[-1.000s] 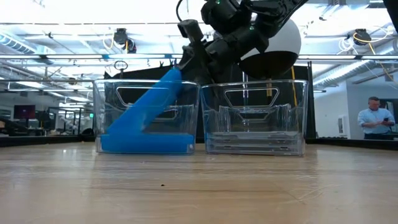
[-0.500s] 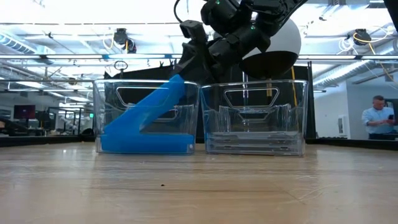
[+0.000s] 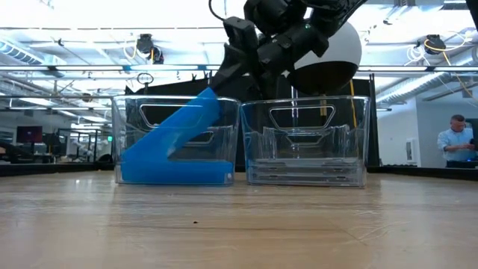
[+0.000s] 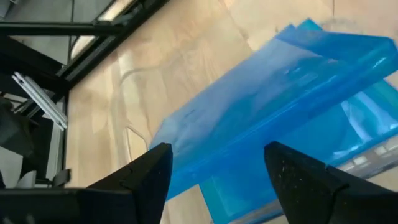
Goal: Pick & place jewel cases by type
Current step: Put the blue cd case into the left transparent bin, then return to Home Position
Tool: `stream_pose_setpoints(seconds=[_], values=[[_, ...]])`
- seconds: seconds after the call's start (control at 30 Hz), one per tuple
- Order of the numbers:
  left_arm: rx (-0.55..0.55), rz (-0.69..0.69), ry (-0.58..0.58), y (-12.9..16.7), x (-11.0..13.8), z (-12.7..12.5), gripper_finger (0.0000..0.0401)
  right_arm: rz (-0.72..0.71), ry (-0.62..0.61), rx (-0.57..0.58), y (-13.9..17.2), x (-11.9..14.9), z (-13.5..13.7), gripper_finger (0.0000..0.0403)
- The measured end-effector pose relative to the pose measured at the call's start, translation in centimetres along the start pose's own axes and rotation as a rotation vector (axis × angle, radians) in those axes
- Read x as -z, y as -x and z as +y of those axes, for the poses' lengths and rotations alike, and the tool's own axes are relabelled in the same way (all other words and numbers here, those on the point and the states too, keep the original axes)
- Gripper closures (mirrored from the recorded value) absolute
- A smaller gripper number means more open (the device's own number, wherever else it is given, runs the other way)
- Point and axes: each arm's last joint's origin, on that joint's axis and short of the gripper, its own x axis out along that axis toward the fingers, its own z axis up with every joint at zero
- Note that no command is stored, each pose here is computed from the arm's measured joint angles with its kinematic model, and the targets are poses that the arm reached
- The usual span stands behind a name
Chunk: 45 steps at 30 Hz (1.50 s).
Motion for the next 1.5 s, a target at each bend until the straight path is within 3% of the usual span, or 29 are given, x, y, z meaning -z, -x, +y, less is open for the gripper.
stream_pose_setpoints(seconds=[0.33,0.47,0.63,0.87,1.0,1.23,1.33,1.5], values=[[0.008,-0.011,-0.060,-0.6,-0.6,0.2,0.0382,0.020,-0.010,0.016,0.3,0.1,0.0,0.0125],[0.035,0.012,-0.063,-1.0,-0.6,0.4,0.0396,0.004,0.009,0.009,1.0,-0.2,0.3,0.0122],[0.031,0.028,-0.115,-1.8,-0.8,0.9,0.0383,0.025,0.025,0.016,1.6,-0.1,0.5,0.0122],[-0.026,0.069,-0.288,-3.9,-1.3,3.0,0.0392,0.026,0.296,-0.008,3.8,0.1,2.4,0.0143],[-0.058,0.109,-0.317,-5.4,-1.8,7.1,0.0387,-0.045,0.445,0.095,6.1,0.1,4.0,0.0199],[0.086,0.006,-0.191,-5.7,-2.4,17.0,0.0397,-0.143,0.796,0.347,10.8,1.3,7.2,0.0381],[0.143,-0.089,-0.111,-4.7,-1.7,21.4,0.0397,-0.179,0.846,0.404,12.9,1.9,8.3,0.0389],[0.186,-0.350,0.099,-1.2,0.5,28.4,0.0398,-0.229,0.844,0.333,16.1,3.3,9.3,0.0394]])
